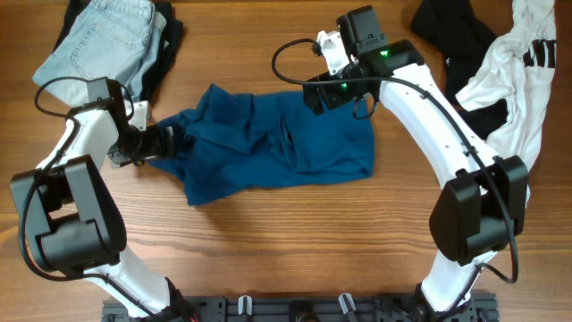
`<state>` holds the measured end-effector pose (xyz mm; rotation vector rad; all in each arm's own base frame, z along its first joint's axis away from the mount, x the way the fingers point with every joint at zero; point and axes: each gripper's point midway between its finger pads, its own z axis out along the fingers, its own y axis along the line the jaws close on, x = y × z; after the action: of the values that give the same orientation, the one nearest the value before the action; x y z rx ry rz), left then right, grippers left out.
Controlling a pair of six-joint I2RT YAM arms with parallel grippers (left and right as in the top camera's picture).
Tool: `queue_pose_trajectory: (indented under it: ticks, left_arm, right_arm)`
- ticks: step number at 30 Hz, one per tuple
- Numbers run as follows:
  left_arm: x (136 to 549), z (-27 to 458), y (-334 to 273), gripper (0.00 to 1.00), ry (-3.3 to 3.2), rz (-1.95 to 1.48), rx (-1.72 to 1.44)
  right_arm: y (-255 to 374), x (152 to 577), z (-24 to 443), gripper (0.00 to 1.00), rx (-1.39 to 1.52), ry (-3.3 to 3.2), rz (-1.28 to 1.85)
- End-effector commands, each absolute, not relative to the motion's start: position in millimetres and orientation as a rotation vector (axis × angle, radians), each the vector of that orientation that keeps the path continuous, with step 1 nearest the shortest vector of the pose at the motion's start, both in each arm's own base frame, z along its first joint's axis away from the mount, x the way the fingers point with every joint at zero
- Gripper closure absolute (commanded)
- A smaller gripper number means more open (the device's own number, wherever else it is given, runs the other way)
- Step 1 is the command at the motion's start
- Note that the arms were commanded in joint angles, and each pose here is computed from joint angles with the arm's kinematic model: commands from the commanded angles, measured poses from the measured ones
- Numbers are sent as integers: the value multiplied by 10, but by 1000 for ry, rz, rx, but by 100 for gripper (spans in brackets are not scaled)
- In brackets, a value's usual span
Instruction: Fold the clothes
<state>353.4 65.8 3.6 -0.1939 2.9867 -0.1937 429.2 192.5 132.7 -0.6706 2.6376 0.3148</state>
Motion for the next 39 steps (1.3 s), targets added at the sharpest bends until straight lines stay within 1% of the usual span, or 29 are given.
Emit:
queue_pose_trajectory:
  ticks: [1, 7, 11, 13, 19, 24, 27, 31, 34, 35, 36, 37, 38, 39]
  left_arm:
    - [3649, 67, 368, 0, 2913, -457, -65]
    - [3670, 107, 243, 0, 2881, -566, -57]
    - [3721, 239, 8, 1, 2784, -767, 36]
    - [3731, 279, -51, 2, 2754, -817, 66]
    - [3687, 300, -110, 9, 2757, -865, 60]
    - [3756, 437, -264, 10, 2661, -1002, 83]
    - [3796, 461, -311, 10, 2636, -1011, 109]
    - [3819, 439, -408, 23, 2638, -996, 157]
    - [3824, 382, -450, 41, 2658, -968, 184]
    - [3824, 354, -453, 51, 2669, -951, 191]
    - [3826, 319, -446, 64, 2683, -929, 191]
    - [3826, 295, -443, 73, 2693, -911, 197]
    - [3822, 262, -423, 90, 2708, -887, 197]
    - [3818, 248, -408, 96, 2718, -874, 189]
  right_arm:
    - [1919, 4333, 1418, 0, -630, 2626, 308]
    - [1920, 4332, 1418, 1, -629, 2626, 308]
    - [1916, 4323, 1413, 0, -630, 2630, 308]
    - [1911, 4309, 1406, 0, -630, 2637, 307]
    - [1903, 4287, 1395, 0, -630, 2648, 307]
    - [1902, 4286, 1395, 0, -626, 2650, 308]
    - [1901, 4281, 1392, 0, -626, 2652, 307]
    - [1900, 4280, 1392, 0, -623, 2654, 308]
    - [1900, 4280, 1392, 0, -613, 2657, 310]
    - [1899, 4280, 1391, 0, -600, 2661, 312]
    - [1899, 4278, 1391, 0, -597, 2662, 314]
    - [1899, 4278, 1390, 0, -589, 2665, 315]
    - [1899, 4277, 1390, 0, -581, 2668, 317]
    - [1898, 4277, 1390, 0, -561, 2673, 320]
